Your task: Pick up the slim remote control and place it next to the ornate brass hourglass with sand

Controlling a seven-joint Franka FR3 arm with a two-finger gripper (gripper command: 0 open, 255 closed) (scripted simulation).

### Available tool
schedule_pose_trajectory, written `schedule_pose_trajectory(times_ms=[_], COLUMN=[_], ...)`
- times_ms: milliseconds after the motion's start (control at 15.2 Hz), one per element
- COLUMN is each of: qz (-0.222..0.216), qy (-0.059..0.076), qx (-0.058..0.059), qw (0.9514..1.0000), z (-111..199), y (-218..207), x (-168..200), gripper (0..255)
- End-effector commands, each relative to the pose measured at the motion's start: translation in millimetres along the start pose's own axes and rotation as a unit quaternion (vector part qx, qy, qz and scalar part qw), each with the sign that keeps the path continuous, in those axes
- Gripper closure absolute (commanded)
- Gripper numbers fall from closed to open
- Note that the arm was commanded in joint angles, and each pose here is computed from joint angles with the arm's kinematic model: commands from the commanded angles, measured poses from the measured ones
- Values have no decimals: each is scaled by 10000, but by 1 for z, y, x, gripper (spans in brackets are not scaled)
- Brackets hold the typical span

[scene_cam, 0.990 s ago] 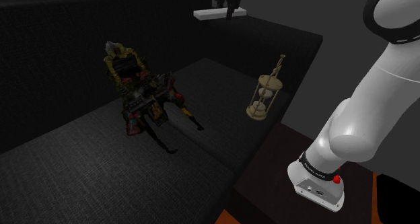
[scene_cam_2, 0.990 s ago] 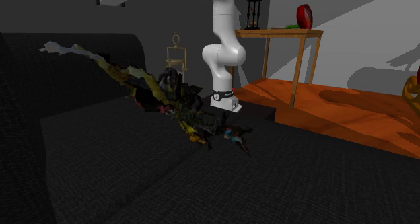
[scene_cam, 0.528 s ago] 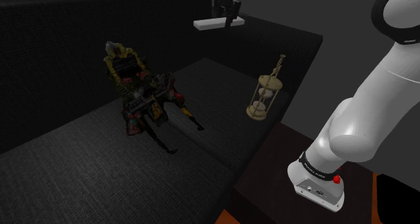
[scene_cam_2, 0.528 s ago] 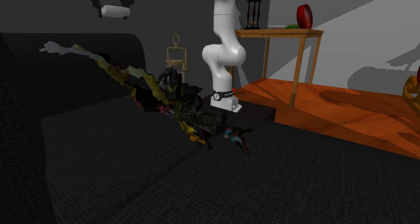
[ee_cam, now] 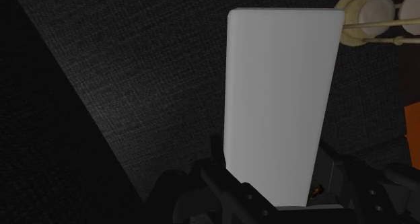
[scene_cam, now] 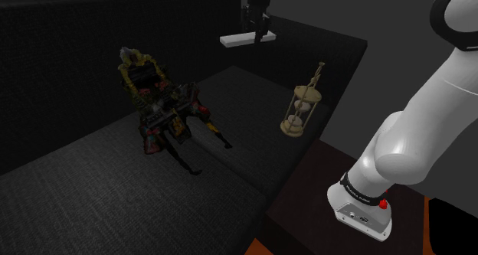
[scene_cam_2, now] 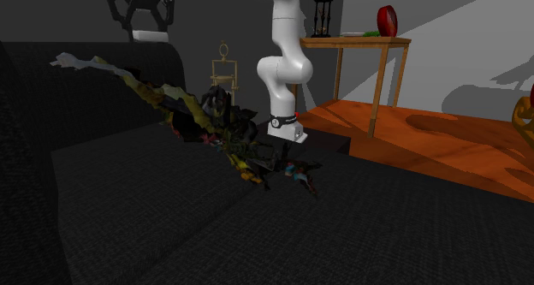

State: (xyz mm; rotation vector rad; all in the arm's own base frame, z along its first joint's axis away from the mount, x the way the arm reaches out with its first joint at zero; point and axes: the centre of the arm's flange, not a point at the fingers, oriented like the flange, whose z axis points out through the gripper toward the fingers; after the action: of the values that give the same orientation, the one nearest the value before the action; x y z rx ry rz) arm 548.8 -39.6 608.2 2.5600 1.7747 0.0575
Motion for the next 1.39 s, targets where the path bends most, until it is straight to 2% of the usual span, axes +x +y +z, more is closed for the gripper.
schedule_pose_trajectory(times_ms=[0,1320], qz=[-1,-1], qy=[1,1], qx=[-4,-4], qw=[10000,10000], z=[12,117], y=[-1,-5], x=[0,-1], gripper=[255,255])
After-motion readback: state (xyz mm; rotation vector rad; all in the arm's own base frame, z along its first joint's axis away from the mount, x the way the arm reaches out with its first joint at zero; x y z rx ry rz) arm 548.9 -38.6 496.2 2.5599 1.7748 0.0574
